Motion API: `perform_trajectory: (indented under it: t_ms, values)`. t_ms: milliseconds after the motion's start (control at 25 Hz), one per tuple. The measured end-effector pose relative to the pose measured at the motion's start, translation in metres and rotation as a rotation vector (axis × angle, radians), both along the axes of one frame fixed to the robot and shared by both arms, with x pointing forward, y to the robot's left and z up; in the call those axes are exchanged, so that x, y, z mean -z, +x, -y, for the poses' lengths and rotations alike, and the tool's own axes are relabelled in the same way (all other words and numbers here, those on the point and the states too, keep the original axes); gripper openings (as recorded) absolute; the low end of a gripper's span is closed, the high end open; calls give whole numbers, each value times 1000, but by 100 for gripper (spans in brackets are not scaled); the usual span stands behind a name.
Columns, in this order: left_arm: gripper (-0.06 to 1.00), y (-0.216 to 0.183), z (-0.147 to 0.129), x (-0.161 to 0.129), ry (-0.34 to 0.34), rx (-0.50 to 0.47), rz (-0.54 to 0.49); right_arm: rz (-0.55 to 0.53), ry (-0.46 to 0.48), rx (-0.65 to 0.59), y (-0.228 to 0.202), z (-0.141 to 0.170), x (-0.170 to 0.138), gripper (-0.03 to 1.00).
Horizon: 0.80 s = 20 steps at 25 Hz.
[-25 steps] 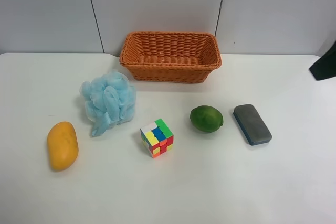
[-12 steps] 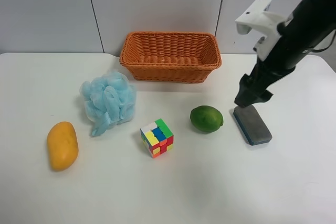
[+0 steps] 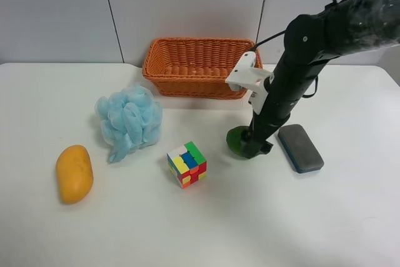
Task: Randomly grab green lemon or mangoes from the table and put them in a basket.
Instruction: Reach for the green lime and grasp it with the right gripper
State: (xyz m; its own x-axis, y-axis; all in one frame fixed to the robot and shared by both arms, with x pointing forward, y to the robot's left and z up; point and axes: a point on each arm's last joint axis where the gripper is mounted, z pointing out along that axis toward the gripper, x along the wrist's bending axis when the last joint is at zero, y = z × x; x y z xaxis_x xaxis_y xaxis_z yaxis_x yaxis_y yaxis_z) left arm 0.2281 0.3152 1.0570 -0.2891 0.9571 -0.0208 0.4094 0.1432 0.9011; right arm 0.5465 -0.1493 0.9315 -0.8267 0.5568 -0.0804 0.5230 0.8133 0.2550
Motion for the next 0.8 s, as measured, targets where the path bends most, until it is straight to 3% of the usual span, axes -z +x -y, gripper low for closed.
perform_trajectory:
  t_ms: [160, 480, 520, 600, 800]
  values:
    - [99, 0, 0, 0, 0, 0, 0, 1, -4, -5, 4, -4, 15, 99]
    - [99, 0, 0, 0, 0, 0, 0, -17, -13, -1, 6, -5, 30, 88]
    - [99, 0, 0, 0, 0, 0, 0, -16, -12, -1, 6, -5, 30, 85]
    - [99, 0, 0, 0, 0, 0, 0, -11, -11, 0, 7, -6, 30, 67]
    - [99, 0, 0, 0, 0, 0, 0, -9, -9, 0, 7, -6, 30, 65]
